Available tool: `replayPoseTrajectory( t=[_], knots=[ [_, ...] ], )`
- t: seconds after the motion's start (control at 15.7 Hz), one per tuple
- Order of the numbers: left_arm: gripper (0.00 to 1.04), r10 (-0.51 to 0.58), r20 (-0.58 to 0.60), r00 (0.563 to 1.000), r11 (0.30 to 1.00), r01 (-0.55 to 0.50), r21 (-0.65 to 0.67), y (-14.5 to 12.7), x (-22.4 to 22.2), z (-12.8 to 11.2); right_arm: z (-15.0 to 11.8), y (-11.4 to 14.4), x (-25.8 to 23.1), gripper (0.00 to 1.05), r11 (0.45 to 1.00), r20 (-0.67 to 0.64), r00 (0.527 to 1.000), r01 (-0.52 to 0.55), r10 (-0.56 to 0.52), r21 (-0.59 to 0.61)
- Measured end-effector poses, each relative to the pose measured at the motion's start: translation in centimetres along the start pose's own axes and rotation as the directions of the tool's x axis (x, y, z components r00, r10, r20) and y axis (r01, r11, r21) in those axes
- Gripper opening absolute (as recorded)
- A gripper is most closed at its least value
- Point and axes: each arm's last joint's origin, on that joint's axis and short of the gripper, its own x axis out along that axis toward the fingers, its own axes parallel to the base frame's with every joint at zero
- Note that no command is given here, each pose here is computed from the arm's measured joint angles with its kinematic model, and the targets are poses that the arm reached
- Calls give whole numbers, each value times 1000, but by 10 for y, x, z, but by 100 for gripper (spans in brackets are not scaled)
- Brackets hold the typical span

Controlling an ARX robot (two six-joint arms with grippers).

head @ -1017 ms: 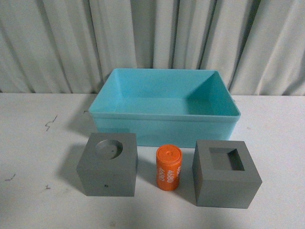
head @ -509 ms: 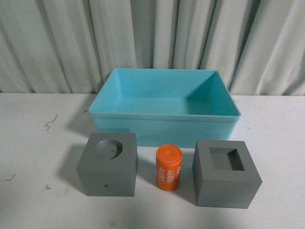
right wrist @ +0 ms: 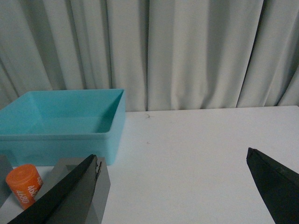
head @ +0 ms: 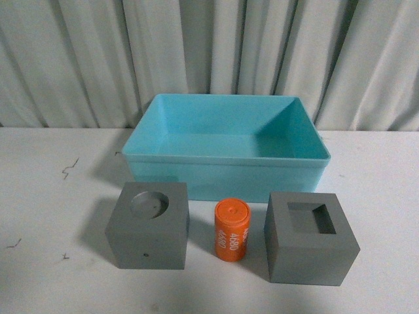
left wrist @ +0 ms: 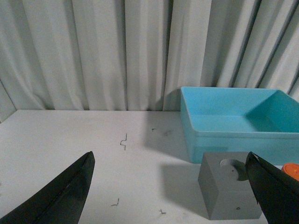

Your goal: Place gray and orange parts in blue box

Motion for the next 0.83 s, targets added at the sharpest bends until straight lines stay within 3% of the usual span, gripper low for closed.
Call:
replayPoseTrajectory(
  t=[0.83],
  knots=[
    [98,0,0,1000,1000,0,0,0,0,0,-2,0,0,98,1000,-43,999,19,-18,10]
  ],
)
